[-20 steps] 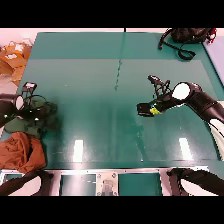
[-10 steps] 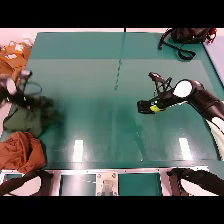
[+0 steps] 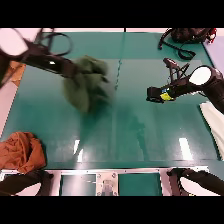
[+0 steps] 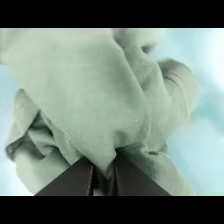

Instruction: Fold the shirts.

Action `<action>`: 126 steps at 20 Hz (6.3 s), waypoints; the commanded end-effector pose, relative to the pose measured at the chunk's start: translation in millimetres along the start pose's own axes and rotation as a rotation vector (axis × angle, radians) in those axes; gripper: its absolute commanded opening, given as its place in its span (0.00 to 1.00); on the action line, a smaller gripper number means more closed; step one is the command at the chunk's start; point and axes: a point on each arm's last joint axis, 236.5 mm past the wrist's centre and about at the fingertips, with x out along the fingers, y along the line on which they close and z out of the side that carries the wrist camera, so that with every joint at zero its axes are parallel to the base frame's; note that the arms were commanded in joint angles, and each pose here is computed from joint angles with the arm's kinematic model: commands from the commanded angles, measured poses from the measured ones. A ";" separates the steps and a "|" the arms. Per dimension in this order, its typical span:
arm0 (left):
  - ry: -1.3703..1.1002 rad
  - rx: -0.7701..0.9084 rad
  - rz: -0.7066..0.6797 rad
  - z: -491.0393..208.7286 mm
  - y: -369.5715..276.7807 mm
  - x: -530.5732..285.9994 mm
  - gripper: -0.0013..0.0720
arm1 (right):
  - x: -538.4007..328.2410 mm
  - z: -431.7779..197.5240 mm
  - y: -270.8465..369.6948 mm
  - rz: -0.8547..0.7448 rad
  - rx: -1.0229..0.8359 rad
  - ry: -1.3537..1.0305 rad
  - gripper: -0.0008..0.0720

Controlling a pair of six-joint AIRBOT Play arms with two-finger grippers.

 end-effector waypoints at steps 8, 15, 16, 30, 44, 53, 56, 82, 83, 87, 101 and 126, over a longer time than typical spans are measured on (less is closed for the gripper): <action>0.267 -0.108 -0.201 -41.5 -45.4 73.0 1.00 | -14.8 10.3 -46.5 -0.028 0.138 -0.005 0.62; 0.699 -0.335 -0.284 -188.2 -40.2 70.7 1.00 | 72.4 13.5 -61.8 0.123 0.251 0.148 0.62; 0.721 -0.393 -0.331 -208.4 -54.5 79.2 1.00 | 88.1 17.9 -58.0 0.164 0.267 0.147 0.62; 0.469 -0.537 -0.364 -233.3 -100.0 160.8 0.05 | 138.5 45.3 6.7 0.398 0.232 0.184 0.05; -0.364 -0.148 0.080 10.2 0.4 -229.7 0.05 | -305.9 60.2 137.9 0.433 -0.391 -0.669 0.05; -0.321 -0.102 0.057 17.2 3.1 -214.3 0.05 | -275.1 81.9 76.4 0.219 -0.245 -0.641 0.05; -0.137 -0.204 -0.208 -14.9 -20.9 -116.9 0.05 | -171.0 118.1 49.3 0.229 -0.203 -0.487 0.05; 0.170 -0.655 -0.124 -178.5 142.8 23.2 0.78 | 114.3 -90.1 33.0 0.226 0.308 0.136 0.60; 0.165 -0.657 -0.117 -178.0 144.5 23.6 0.78 | 129.7 -101.4 50.6 0.241 0.309 0.134 0.60; 0.167 -0.654 -0.110 -178.9 146.1 23.7 0.78 | 174.3 -113.4 98.2 0.258 0.297 0.099 0.60; 0.219 -0.699 -0.123 -206.1 136.3 38.1 0.78 | 103.1 -56.8 82.5 0.365 0.121 0.109 0.05; 0.234 -0.788 -0.162 -231.1 118.9 59.2 0.78 | 191.9 -51.5 115.4 0.299 0.338 0.005 0.05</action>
